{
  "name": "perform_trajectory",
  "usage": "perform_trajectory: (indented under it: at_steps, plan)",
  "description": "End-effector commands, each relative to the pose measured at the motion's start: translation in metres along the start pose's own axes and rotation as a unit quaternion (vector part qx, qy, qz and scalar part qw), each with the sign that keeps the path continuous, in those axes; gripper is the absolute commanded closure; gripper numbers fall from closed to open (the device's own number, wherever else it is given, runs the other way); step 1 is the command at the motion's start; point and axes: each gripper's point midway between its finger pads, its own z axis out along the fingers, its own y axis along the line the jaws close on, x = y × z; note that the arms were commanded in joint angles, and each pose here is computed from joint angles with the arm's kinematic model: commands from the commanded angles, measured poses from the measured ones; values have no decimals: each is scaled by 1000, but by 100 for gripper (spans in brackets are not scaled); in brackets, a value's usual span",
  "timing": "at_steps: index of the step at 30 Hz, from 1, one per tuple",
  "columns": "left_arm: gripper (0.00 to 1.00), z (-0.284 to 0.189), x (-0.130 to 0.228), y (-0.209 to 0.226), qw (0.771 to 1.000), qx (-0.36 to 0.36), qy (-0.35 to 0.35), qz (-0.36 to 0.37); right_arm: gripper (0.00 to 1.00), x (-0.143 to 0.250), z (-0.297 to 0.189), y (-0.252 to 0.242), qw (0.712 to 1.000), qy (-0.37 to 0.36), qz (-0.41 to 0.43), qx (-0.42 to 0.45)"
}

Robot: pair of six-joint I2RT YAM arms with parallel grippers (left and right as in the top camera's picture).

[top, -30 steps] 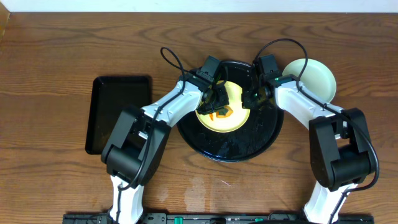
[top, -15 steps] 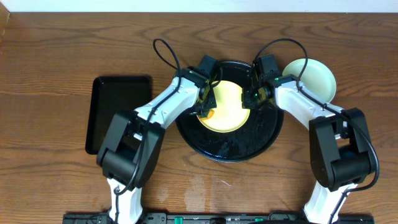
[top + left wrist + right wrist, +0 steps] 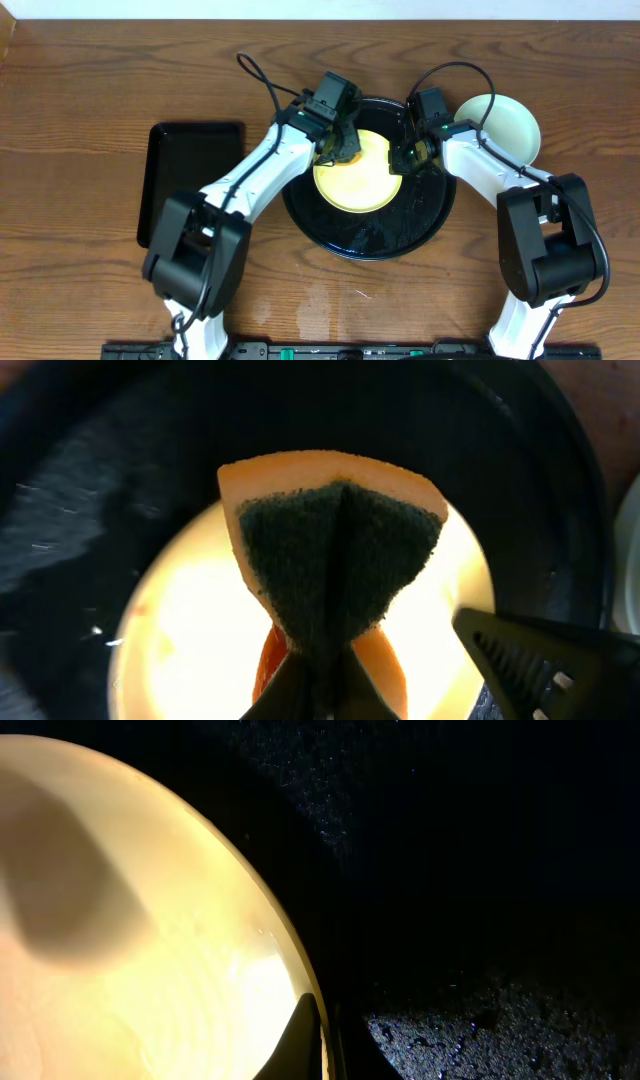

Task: Clean dirty plates on tray and stack at the side
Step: 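Scrub the sauce on the yellow plate with the sponge, left gripper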

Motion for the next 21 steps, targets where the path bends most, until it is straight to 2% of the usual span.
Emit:
perform_trajectory:
  at_steps: [1,5,10,16,21]
  plan:
    - [92,33,28,6,999,-14,50,-2,99,29,27,-8,999,48,10,19]
    - [92,45,38,21,996,-41,71,21,99,29,27,-9,999,49,10,20]
    - [92,33,38,62,988,-132,71,44,99,30,27,-9,999,49,10,20]
    - [93,2,17,105,964,-259,22,61,99,31,26,-14,998,51,11,36]
    - [92,-23,-6,107,955,-288,-37,68,99,32,24,-23,997,50,10,59]
